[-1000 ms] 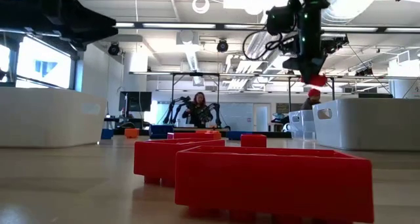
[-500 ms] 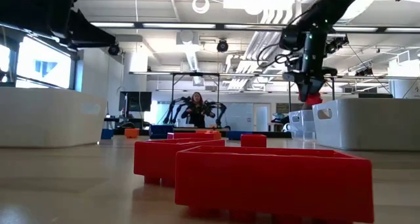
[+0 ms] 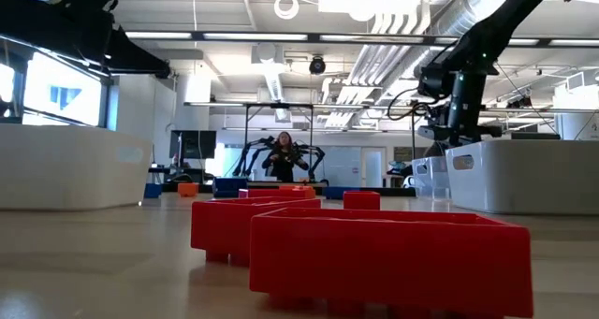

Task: Sort & place blocks by color
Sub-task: Put the red game piece into the transparent bin, then put the blue game piece into the white bin

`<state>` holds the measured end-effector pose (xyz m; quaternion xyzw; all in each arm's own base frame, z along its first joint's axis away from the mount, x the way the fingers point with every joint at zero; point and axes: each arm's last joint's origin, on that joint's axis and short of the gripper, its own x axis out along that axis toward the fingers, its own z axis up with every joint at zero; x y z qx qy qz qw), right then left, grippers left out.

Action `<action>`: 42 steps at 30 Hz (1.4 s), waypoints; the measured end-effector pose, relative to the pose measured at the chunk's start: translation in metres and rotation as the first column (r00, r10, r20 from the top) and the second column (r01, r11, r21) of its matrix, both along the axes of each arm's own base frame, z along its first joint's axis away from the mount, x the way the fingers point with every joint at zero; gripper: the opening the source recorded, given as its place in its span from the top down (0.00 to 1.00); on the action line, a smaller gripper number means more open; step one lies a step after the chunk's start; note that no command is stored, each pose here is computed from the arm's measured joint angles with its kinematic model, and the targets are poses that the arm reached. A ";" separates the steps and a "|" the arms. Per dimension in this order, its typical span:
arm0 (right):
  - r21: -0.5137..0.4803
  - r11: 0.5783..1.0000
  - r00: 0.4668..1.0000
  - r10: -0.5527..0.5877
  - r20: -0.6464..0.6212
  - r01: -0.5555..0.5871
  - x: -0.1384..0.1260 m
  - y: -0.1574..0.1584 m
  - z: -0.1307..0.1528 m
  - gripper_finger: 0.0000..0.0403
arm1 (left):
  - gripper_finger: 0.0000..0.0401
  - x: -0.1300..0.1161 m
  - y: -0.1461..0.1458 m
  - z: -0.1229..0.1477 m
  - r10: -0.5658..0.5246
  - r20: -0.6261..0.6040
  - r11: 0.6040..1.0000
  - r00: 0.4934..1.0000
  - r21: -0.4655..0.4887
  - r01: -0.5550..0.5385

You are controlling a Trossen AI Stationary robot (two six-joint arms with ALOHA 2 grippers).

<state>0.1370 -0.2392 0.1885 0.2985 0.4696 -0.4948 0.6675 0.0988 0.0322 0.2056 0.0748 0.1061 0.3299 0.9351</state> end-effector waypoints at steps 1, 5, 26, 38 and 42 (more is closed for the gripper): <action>0.006 1.000 1.000 -0.002 0.005 0.002 -0.001 0.000 -0.001 0.71 | 0.53 0.000 0.001 0.000 0.010 -0.003 1.000 1.000 0.002 -0.010; 0.010 1.000 1.000 -0.028 0.012 0.028 -0.005 -0.001 -0.003 0.71 | 0.53 -0.001 0.004 0.001 0.028 0.005 1.000 1.000 0.002 -0.028; 0.057 0.998 0.995 0.003 0.096 -0.009 -0.002 0.000 -0.003 0.56 | 0.53 -0.004 0.015 0.003 0.061 0.038 0.998 0.997 -0.005 -0.061; 0.058 0.998 0.994 0.009 0.109 -0.016 0.000 -0.001 0.001 0.47 | 0.53 0.000 0.021 -0.002 0.096 0.015 0.993 0.995 -0.068 -0.095; 0.037 0.999 0.992 0.024 0.126 -0.029 0.006 -0.004 0.012 0.47 | 0.53 0.001 0.025 0.001 0.144 0.006 0.981 0.989 -0.132 -0.143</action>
